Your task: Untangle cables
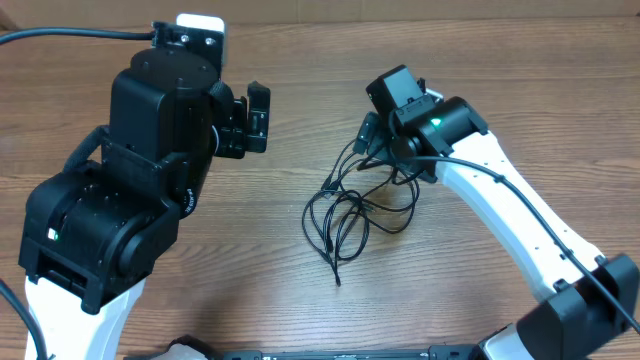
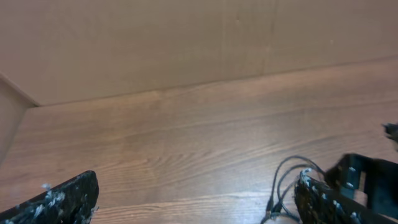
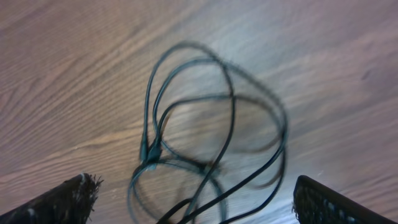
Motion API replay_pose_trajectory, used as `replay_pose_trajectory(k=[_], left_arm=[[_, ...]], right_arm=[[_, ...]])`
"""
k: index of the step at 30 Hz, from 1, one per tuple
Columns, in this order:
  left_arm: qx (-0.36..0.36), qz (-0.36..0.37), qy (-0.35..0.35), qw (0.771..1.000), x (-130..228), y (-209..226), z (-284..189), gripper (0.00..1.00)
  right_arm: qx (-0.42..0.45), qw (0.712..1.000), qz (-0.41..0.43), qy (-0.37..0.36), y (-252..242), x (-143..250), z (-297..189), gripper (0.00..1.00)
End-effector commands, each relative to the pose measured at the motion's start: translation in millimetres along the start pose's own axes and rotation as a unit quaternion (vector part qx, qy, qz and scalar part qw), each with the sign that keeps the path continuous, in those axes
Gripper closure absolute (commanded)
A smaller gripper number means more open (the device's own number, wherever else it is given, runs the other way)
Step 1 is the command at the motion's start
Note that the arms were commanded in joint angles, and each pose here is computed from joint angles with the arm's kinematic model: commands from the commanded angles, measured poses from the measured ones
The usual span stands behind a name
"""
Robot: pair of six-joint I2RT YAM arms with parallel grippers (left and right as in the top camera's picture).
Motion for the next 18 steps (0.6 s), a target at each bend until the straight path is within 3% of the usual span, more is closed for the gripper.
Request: replay_pose_trajectory(k=[1,4,14,16,18], left_arm=[[0.023,0.006,0.005,1.0,2,-5,-3,0.0],[0.023,0.011,0.017,1.0,6,-4,-3,0.0],[0.02,0.023,0.047,0.998,17,-3,-4,0.0],[0.02,0.025,0.051,0.998,19,-3,-4,0.0],[0.019,0.026,0.054,0.998,20,-3,-4,0.0]], right_arm=[[0.0,0.997,0.065,0.038,7,8,15,0.04],[0.033,0.995,0.081,0.056,1,15,39,0.13],[0.078,0.985,0.135,0.079,-36,40,100,0.14],[0.078,0.984,0.136,0.079,-38,41,104,0.26],[0.078,0.984,0.136,0.079,-39,41,105,0.49]])
Point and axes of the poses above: each gripper's point midway between its finger pads, its own z axis out along the fingers, its own y axis along the line the jaws close on, x = y × z, the point moved 7 cm from there along -z, back along the fingers, and after that the axes turned 5 degrees about z, right-handed, at the moved point
